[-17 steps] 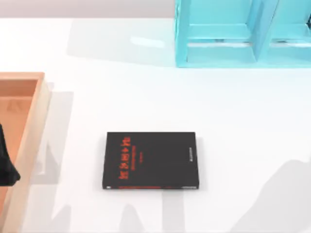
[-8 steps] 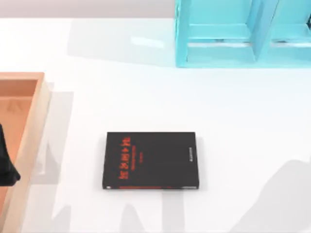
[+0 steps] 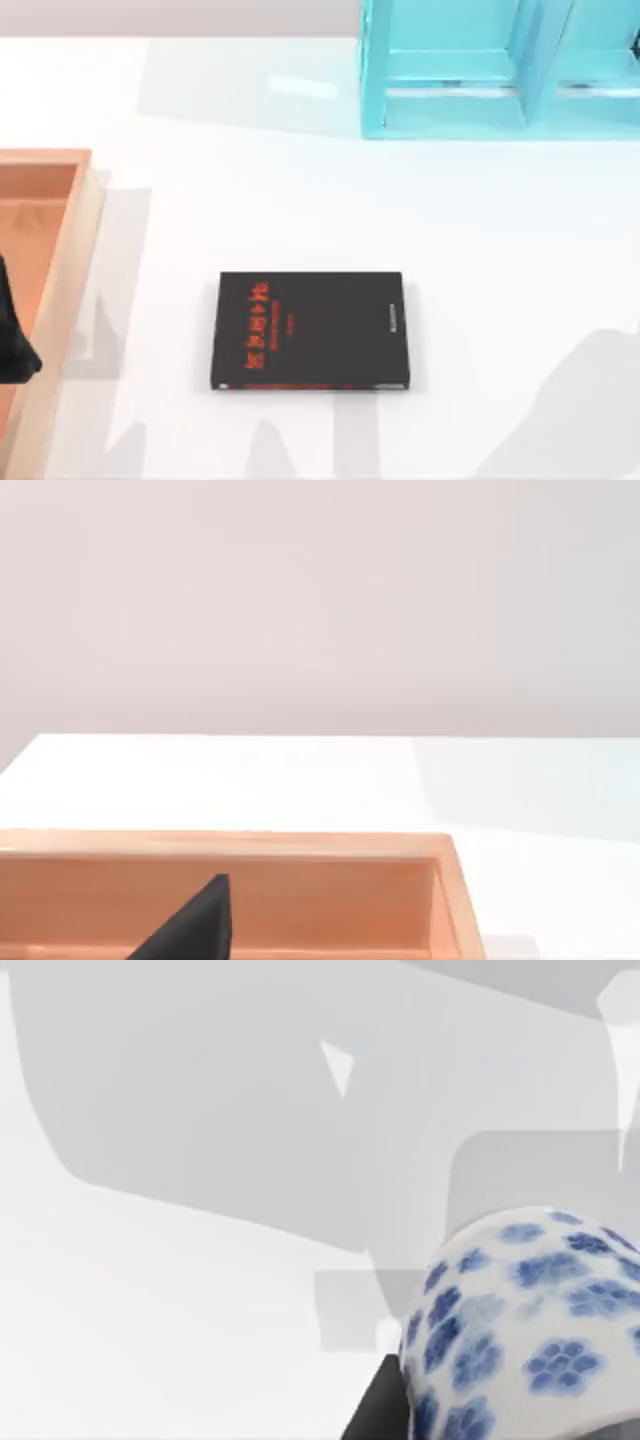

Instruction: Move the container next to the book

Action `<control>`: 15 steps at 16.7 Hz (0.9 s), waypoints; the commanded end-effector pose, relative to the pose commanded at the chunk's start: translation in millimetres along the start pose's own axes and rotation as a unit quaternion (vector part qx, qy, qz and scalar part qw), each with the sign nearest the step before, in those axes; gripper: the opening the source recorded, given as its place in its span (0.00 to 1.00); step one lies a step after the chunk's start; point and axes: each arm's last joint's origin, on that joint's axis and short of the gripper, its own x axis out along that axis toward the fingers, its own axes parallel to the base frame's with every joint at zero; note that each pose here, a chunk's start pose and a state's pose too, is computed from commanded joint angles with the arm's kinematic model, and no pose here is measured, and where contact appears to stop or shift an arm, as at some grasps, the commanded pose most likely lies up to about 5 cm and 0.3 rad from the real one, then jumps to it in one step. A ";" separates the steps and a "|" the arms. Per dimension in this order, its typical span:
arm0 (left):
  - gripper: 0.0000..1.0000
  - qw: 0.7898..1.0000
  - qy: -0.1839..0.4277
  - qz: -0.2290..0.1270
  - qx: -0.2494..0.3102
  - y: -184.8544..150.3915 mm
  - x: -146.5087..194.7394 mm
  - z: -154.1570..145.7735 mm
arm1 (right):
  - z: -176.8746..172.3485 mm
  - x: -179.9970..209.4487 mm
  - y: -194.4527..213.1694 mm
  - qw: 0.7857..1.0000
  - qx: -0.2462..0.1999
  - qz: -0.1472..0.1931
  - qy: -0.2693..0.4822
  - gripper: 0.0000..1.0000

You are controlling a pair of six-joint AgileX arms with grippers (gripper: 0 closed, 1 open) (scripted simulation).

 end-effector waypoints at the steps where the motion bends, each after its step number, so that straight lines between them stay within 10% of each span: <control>1: 1.00 1.000 0.000 0.000 0.000 0.0 0.0 0.0 | 0.0 0.0 0.0 1.000 0.000 0.000 0.000 0.00; 15: 1.00 1.000 0.000 0.000 0.000 0.0 0.0 0.0 | 0.1 -50.8 -0.4 1.000 0.000 -0.001 0.000 0.00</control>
